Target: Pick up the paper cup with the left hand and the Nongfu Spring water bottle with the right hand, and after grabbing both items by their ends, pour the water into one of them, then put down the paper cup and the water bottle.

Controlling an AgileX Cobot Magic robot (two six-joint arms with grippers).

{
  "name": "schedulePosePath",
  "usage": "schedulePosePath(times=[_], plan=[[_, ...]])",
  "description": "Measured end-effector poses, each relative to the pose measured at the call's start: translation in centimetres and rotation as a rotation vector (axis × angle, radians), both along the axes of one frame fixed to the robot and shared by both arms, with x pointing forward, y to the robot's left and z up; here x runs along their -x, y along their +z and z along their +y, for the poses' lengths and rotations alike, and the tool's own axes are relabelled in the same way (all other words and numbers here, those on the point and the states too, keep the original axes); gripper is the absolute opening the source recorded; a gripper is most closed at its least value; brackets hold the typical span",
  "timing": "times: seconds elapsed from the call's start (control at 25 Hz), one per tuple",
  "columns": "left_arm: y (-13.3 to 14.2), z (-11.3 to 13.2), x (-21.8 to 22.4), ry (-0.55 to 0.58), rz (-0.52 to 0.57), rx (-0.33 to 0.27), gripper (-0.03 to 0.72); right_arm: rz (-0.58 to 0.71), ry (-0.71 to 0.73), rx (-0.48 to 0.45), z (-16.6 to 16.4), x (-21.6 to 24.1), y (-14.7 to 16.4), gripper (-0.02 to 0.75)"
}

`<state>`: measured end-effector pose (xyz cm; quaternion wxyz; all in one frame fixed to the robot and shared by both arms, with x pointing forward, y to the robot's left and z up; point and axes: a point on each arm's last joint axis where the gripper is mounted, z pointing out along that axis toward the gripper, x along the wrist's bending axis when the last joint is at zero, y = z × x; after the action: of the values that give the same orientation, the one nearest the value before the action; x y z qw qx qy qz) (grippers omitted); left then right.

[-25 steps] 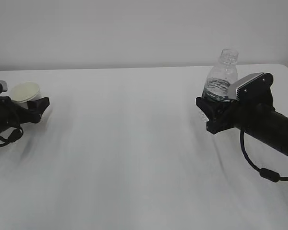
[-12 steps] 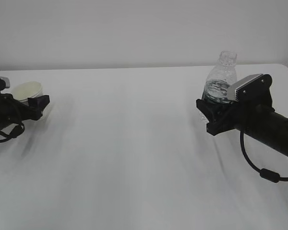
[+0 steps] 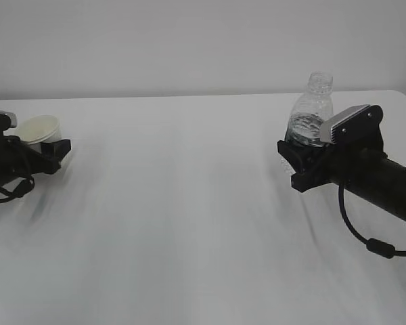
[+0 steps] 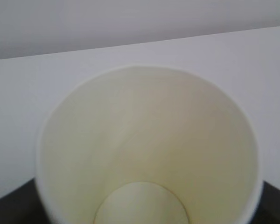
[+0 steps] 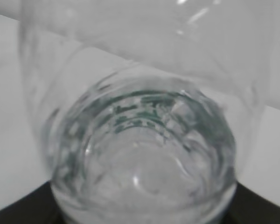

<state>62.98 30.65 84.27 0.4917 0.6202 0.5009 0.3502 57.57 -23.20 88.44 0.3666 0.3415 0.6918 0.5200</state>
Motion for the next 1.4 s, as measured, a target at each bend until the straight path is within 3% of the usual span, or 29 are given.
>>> schedulePosePath(times=[0.56, 0.88, 1.0, 1.4], plan=[[0.3, -0.3, 0.0, -0.029, -0.04, 0.006, 0.444, -0.01, 0.004, 0.019, 0.0, 0.0, 0.0, 0.415], [0.2, -0.7, 0.1, -0.085, -0.037, -0.008, 0.435, -0.012, 0.005, 0.023, 0.0, 0.0, 0.0, 0.414], [0.2, -1.1, 0.3, -0.124, -0.024, 0.012, 0.432, -0.012, 0.005, 0.023, 0.0, 0.0, 0.0, 0.414], [3.4, -2.3, 0.7, -0.278, -0.061, 0.029, 0.43, -0.012, 0.005, 0.023, 0.0, 0.0, 0.0, 0.414]])
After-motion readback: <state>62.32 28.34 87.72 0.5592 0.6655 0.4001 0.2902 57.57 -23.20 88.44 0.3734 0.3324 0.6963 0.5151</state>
